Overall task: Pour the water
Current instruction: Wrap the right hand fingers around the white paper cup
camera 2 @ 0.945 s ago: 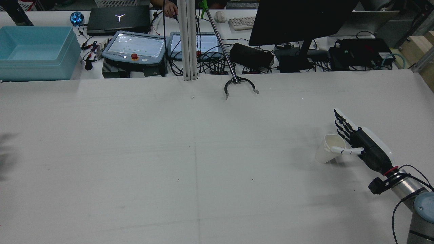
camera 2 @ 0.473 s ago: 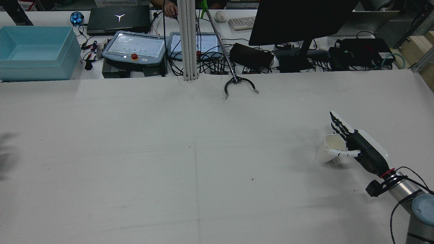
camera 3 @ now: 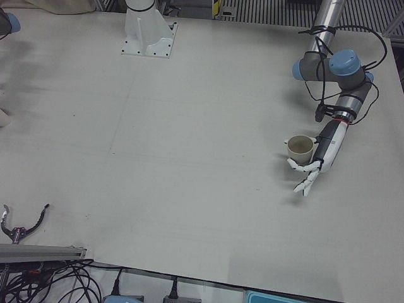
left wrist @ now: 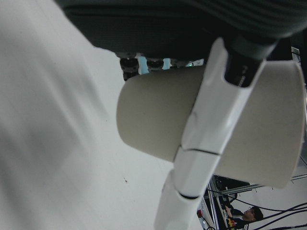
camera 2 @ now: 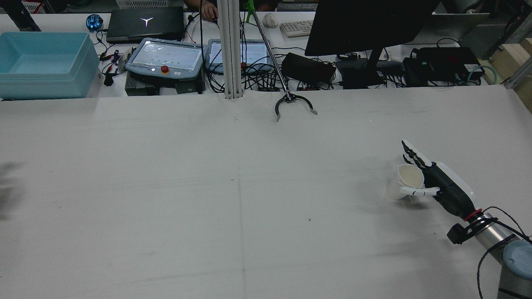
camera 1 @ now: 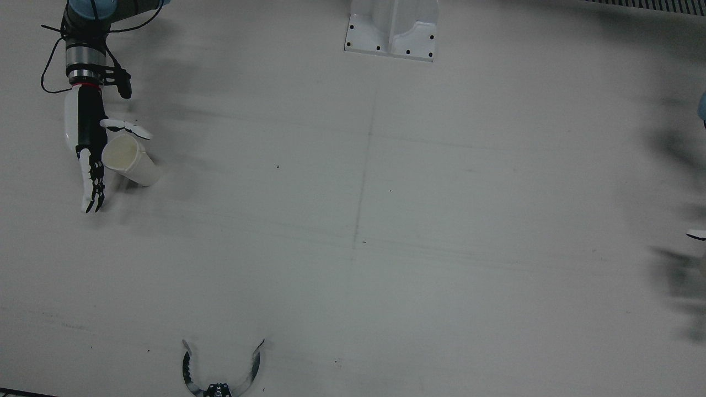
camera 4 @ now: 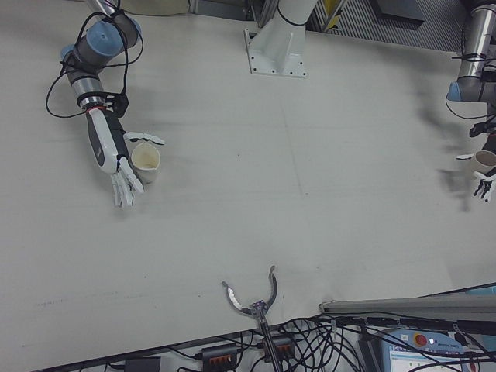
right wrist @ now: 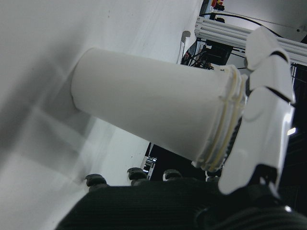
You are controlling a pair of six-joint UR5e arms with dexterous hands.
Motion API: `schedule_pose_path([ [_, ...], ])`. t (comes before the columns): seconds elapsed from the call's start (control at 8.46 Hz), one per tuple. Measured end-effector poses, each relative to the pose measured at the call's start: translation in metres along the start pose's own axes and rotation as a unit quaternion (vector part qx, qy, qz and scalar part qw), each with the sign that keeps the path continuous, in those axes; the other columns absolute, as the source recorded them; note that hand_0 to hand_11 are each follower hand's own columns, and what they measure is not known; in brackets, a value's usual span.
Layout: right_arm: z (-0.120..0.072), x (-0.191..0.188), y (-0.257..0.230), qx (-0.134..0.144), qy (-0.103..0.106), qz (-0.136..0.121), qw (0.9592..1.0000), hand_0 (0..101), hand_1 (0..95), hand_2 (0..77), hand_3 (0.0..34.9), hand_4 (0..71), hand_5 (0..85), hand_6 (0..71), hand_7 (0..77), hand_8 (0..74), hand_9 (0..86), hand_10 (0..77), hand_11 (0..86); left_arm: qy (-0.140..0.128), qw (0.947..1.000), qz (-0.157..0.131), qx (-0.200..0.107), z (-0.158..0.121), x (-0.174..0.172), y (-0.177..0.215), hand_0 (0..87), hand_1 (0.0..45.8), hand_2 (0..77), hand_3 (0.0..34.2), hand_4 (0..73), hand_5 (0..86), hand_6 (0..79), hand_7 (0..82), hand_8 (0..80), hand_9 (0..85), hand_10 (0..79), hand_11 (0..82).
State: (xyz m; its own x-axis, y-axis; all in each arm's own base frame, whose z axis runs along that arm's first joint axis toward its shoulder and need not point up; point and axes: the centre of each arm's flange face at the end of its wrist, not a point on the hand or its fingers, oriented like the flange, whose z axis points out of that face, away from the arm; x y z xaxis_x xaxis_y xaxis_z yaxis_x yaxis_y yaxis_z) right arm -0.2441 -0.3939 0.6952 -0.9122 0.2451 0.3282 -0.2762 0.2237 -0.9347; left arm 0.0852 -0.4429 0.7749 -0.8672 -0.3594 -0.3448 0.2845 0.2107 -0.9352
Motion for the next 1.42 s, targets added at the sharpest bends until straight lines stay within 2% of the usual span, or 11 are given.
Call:
schedule_pose_path([
  [0.35,0.0007,0.0024,0.0004,0.0,0.001,0.0,1.0,50,22.4,17.5,20.7,0.0,4.4,0.5,1.1,2.7,0.5,0.0,0.5,0.0,1.0,0.0,0.0,0.0004,0.0001,0.0004,80.1,34.4,2.2,0.0,46.9,41.5,10.9,14.2,5.4,1.6,7.1,14.7],
  [0.47,0.002,0.0031,0.0018,-0.002,0.001,0.002,1.0,52,25.6,18.5,18.0,0.0,6.5,0.5,1.1,2.7,0.5,0.0,0.5,0.0,1.0,0.0,0.0,0.0005,0.0001,0.0005,80.1,34.4,2.2,0.0,46.9,41.5,10.9,14.2,5.4,1.6,7.1,14.7],
  [0.59,0.0031,0.0036,0.0028,-0.002,0.001,0.003,1.0,52,25.6,18.5,18.0,0.0,6.5,0.5,1.1,2.7,0.5,0.0,0.5,0.0,1.0,0.0,0.0,0.0005,0.0001,0.0005,80.1,34.4,2.2,0.0,46.9,41.5,10.9,14.2,5.4,1.6,7.1,14.7],
  [0.71,0.0039,0.0035,0.0033,-0.002,-0.001,0.003,1.0,57,30.5,20.2,14.4,0.0,7.6,0.5,1.1,2.7,0.5,0.0,0.5,0.0,1.0,0.0,0.0,0.0003,0.0001,0.0004,80.1,34.9,2.2,0.0,46.9,41.5,10.9,14.2,5.4,1.6,8.2,14.7],
  [0.95,0.0045,0.0032,0.0035,-0.001,-0.005,0.004,1.0,62,32.7,23.5,5.8,8.7,8.7,0.5,1.1,0.5,0.5,0.0,0.5,0.0,1.0,0.0,0.001,-0.0007,0.0001,-0.0002,80.1,35.5,2.2,0.0,46.9,41.5,10.9,14.2,5.4,2.2,8.2,14.7],
  [1.06,0.0046,0.0031,0.0036,-0.001,-0.005,0.004,1.0,63,32.7,20.2,1.0,0.0,7.6,0.5,1.1,0.5,0.5,0.0,0.5,0.0,1.0,0.0,0.001,-0.0015,0.0002,-0.0006,80.1,35.5,2.2,0.0,46.9,41.5,10.9,14.2,5.4,2.2,8.2,14.7],
  [1.42,0.0051,0.0073,0.0042,-0.001,-0.002,0.003,1.0,61,30.5,19.1,0.0,0.0,8.7,0.5,1.1,1.1,0.5,0.0,0.5,0.0,1.0,0.0,0.003,-0.004,0.0001,-0.0024,80.1,34.9,2.2,0.0,46.9,41.5,10.9,14.2,5.4,2.2,7.6,14.7],
])
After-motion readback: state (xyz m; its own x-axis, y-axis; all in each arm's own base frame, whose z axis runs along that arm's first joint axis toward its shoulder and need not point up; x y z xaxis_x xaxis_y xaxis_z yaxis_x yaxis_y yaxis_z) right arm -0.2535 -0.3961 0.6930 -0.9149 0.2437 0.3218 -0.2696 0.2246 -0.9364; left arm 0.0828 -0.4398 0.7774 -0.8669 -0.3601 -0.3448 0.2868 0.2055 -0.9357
